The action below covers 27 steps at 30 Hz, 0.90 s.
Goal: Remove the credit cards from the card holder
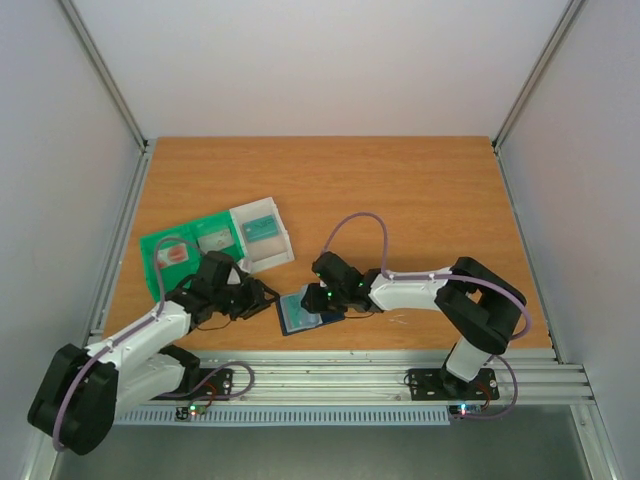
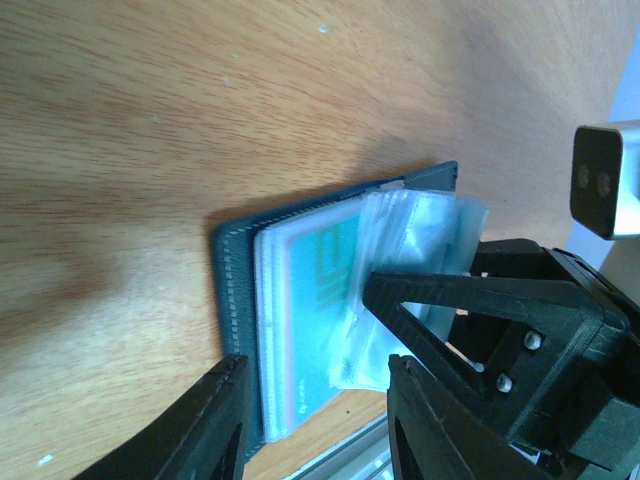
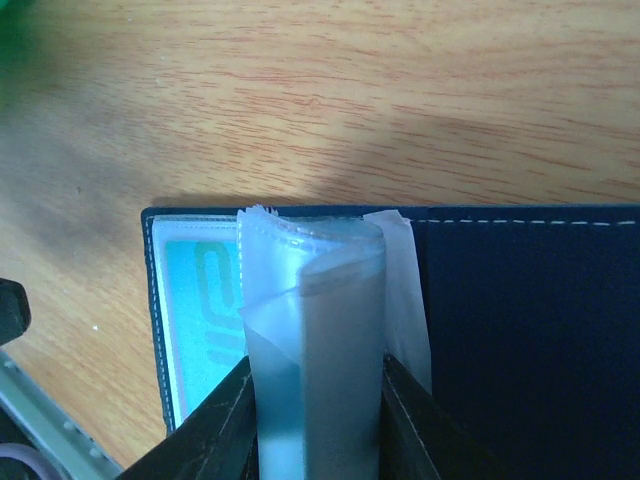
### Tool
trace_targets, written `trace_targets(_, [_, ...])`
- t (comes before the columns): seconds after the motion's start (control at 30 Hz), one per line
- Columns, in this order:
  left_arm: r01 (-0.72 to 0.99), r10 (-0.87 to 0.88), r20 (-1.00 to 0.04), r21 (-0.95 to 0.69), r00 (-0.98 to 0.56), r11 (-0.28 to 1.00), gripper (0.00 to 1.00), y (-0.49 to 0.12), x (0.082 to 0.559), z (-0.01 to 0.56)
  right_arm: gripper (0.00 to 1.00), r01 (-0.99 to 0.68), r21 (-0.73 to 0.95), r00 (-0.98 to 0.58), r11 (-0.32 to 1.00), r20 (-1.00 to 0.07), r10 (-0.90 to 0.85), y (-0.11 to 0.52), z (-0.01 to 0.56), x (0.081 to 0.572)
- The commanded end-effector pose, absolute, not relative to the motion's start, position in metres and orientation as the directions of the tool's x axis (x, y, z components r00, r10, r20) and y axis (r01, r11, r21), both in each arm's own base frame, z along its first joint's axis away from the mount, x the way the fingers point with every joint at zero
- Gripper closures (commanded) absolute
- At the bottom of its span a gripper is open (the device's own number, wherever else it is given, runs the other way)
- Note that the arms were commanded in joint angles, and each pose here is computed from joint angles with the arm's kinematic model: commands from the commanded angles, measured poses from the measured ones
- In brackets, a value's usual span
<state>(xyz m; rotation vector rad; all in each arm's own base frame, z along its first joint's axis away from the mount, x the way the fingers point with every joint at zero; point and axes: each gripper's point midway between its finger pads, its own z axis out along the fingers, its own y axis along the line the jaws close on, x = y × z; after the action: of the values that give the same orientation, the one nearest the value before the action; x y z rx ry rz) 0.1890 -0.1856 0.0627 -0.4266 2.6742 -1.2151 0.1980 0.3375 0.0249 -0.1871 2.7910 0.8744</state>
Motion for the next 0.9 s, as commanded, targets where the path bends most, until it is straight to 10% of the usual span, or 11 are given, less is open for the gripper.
trace_targets(0.0, [-0.141, -0.303, -0.06, -0.789, -0.951, 0.598, 0.61, -0.201, 0.198, 0.079, 0.71, -0.132, 0.612, -0.98, 0.78, -0.2, -0.009, 0.336, 0.022, 0.197])
trace_targets(0.87, [-0.147, -0.307, -0.032, -0.827, -0.951, 0.543, 0.58, -0.245, 0.242, 0.068, 0.68, -0.146, 0.62, -0.978, 0.771, -0.206, -0.02, 0.321, 0.019, 0.194])
